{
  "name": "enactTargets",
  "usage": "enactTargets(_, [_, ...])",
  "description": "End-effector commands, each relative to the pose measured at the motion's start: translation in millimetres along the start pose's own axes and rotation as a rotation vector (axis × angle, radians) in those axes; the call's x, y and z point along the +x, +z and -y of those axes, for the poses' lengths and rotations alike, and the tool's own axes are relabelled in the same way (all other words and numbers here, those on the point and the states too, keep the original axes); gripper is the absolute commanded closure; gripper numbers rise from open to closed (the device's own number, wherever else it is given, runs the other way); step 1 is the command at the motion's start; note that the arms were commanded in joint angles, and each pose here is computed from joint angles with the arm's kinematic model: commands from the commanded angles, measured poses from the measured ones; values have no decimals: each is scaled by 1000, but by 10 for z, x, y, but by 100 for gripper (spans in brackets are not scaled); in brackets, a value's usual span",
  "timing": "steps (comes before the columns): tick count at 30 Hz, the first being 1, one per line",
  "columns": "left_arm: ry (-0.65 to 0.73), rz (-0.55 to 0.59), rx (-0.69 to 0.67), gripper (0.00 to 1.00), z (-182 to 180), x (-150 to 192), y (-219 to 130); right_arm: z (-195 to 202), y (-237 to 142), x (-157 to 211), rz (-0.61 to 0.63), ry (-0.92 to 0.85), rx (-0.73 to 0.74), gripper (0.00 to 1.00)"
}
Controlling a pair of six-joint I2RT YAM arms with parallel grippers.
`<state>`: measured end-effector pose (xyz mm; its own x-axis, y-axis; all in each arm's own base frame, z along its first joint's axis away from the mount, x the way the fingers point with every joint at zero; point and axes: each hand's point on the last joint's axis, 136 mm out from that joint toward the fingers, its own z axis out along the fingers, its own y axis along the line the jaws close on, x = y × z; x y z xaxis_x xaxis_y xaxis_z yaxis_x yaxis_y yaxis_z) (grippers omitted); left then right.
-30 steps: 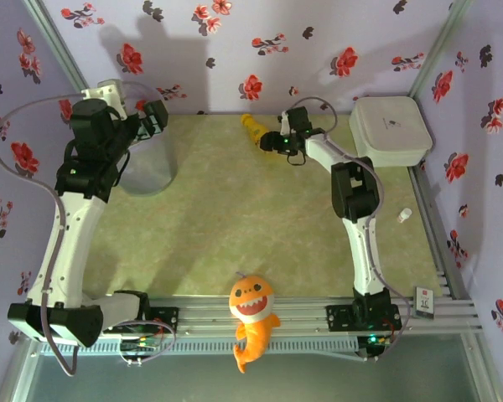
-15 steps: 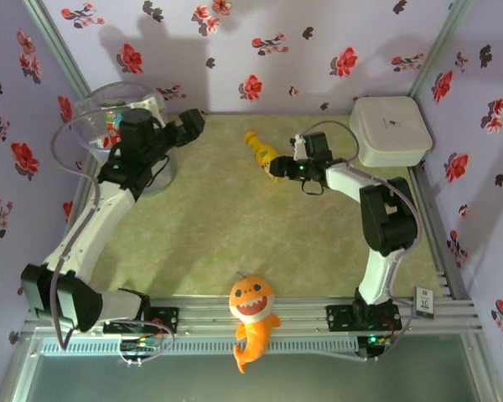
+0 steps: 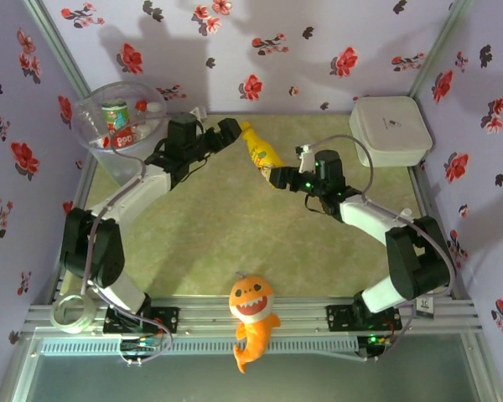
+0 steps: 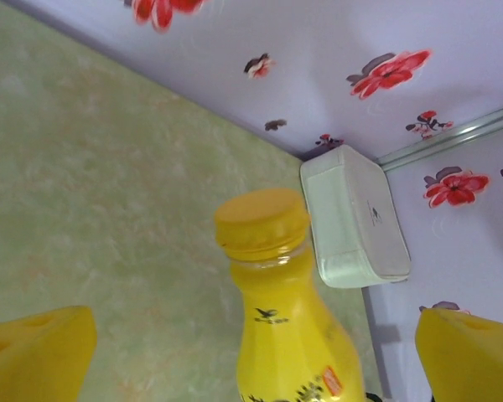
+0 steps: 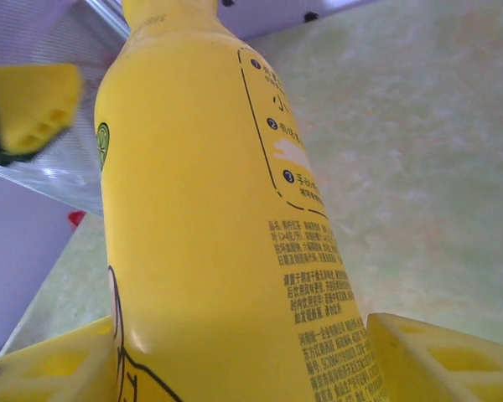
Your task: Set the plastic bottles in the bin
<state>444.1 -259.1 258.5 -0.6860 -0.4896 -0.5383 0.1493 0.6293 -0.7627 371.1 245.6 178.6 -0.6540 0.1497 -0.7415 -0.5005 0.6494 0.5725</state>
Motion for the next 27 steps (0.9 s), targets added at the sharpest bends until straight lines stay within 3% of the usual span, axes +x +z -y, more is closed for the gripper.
enactTargets(1, [-63,-2,147,6,319,-63,101,-258,-70,-194,103,-50,-83,51])
enactTargets(14, [-105,-50,194,30,335,71,249,-406,40,-122,84,-66,-150,51])
enactTargets(17, [-104,-47,198,44,356,55,247,-433,71,-100,71,-65,-162,51])
enactTargets(22, [-97,-42,203,59,386,27,234,-459,96,-97,66,-62,-174,51])
enactTargets(25, [-90,-36,208,62,414,-9,212,-479,97,-102,65,-60,-182,48])
enactTargets(27, [-89,-27,211,64,432,-50,200,-500,96,-112,63,-57,-190,41])
